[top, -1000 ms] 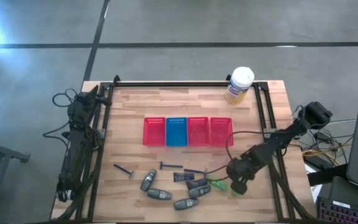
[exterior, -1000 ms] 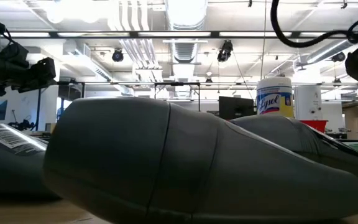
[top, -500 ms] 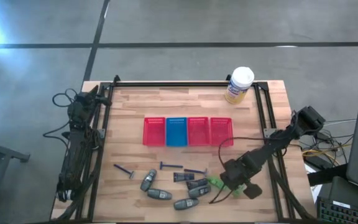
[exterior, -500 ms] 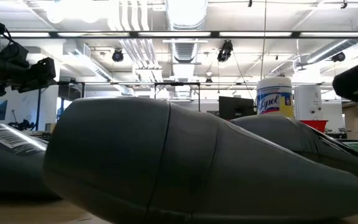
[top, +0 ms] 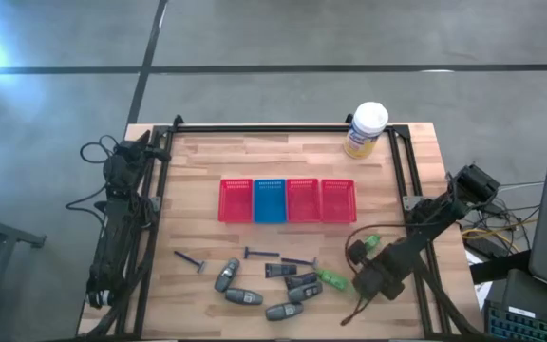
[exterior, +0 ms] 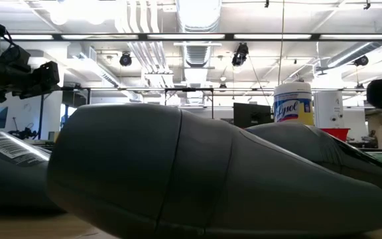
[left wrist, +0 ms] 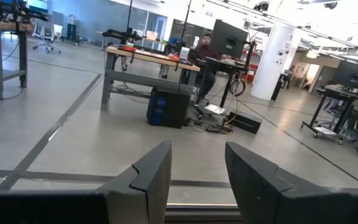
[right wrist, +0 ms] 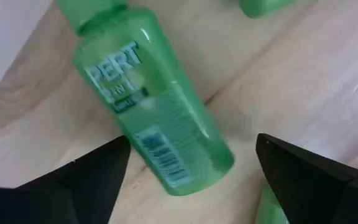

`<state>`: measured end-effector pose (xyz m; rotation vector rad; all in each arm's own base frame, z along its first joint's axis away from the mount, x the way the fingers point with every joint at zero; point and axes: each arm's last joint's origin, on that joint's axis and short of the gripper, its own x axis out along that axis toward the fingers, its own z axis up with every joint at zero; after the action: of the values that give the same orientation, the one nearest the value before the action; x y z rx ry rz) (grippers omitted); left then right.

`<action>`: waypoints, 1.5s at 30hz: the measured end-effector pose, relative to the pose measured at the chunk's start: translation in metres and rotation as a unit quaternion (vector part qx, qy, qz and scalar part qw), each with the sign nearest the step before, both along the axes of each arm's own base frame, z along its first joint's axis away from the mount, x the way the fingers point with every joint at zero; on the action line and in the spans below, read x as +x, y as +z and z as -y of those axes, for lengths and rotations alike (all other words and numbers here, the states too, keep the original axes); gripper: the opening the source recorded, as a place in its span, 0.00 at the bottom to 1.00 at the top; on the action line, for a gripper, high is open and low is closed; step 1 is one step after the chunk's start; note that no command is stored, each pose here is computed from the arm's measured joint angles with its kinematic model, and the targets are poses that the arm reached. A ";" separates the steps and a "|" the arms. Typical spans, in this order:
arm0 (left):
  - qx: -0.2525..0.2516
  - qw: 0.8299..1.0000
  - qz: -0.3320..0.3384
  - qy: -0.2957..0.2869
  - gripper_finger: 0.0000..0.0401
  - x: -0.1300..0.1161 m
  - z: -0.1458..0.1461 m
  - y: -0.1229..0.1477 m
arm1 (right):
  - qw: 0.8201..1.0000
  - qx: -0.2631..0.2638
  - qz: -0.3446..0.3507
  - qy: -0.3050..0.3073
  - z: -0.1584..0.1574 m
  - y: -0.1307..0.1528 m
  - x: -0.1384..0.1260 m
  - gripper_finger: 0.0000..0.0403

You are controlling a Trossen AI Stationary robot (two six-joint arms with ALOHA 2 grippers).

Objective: Pick & Place Travel size toiletries
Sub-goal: Put the green shampoo into the right red bin

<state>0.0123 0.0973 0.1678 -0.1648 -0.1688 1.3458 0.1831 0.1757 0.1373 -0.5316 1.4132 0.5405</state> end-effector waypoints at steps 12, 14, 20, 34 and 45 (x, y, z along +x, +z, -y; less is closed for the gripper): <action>0.000 1.000 0.000 0.000 0.39 0.000 0.000 0.000 | 0.997 0.026 0.050 0.058 -0.024 0.002 -0.011 0.66; 0.000 1.000 0.000 0.000 0.39 0.000 0.000 0.000 | 0.996 0.031 0.051 0.060 -0.025 0.001 -0.010 0.64; 0.000 1.000 0.000 0.000 0.39 0.000 0.000 0.000 | 0.998 0.035 0.044 0.026 -0.025 -0.005 -0.011 0.56; 0.000 1.000 0.000 0.000 0.39 0.000 0.000 0.000 | 0.969 -0.002 0.076 -0.233 -0.008 0.036 -0.016 0.24; 0.000 1.000 0.000 0.000 0.39 0.000 0.000 0.000 | 0.541 0.085 0.216 -0.808 0.091 0.101 -0.006 0.25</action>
<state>0.0123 0.0973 0.1678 -0.1647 -0.1686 1.3451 0.1775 0.0850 0.2388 0.8578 0.8027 -0.9439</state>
